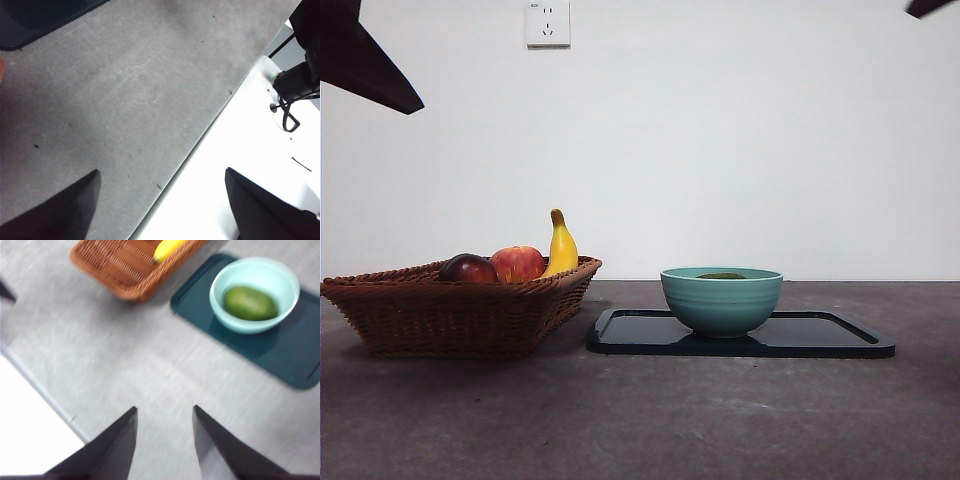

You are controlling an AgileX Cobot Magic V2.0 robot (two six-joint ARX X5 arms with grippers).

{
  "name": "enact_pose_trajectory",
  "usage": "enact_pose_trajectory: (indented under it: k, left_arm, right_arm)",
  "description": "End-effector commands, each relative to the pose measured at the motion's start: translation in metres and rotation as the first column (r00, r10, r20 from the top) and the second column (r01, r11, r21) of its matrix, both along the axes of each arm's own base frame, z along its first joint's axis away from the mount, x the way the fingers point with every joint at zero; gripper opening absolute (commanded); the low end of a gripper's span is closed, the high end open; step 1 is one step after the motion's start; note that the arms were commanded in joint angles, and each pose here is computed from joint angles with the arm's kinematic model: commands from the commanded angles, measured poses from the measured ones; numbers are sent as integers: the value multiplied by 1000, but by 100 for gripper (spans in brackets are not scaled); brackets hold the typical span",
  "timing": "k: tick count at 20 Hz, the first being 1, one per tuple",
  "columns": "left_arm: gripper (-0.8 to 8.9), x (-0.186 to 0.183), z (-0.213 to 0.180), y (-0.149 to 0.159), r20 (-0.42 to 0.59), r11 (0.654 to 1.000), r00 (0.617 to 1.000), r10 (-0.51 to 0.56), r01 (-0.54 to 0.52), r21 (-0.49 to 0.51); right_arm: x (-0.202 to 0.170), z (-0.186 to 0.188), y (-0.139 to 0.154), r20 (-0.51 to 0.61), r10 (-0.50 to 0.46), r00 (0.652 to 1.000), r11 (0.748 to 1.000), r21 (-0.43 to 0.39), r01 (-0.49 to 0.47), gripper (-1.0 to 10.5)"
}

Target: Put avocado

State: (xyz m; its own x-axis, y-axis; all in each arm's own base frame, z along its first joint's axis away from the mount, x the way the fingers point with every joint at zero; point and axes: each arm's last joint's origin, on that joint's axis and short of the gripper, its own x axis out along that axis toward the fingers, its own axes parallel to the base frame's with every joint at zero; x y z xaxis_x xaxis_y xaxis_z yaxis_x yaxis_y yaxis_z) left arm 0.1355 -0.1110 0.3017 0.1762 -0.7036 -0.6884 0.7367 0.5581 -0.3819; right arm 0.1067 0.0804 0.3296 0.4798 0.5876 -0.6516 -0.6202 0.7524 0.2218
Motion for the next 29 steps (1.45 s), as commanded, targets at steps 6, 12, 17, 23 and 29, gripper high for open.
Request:
enact_pose_trajectory:
  k: [6,12,17,23,29]
  left_arm:
    - [396,1,3,-2,17,1000,1000,-20,20,-7]
    - [339,1,3,-2,17,1000,1000,-20,20,-7]
    - [8,1,3,-2,17,1000,1000,-20,20,-7]
    - [8,1,3,-2,17,1000,1000,-20,20,-7]
    - [8,1,3,-2,17,1000,1000,-20,20,-7]
  right_arm:
    - [-15,-6,-8,23,-20,1000,998,59,18,177]
    - [-16,-6,-7,9,11,1000,997,76,-11,176]
    - [-17,-6,-7,-4,47,999,995,93,-46,8]
    - [-17,-5,-7,2,47,999,994,94,-47,8]
    - [-17,-5,-7,2,47,999,994,94,-47,8]
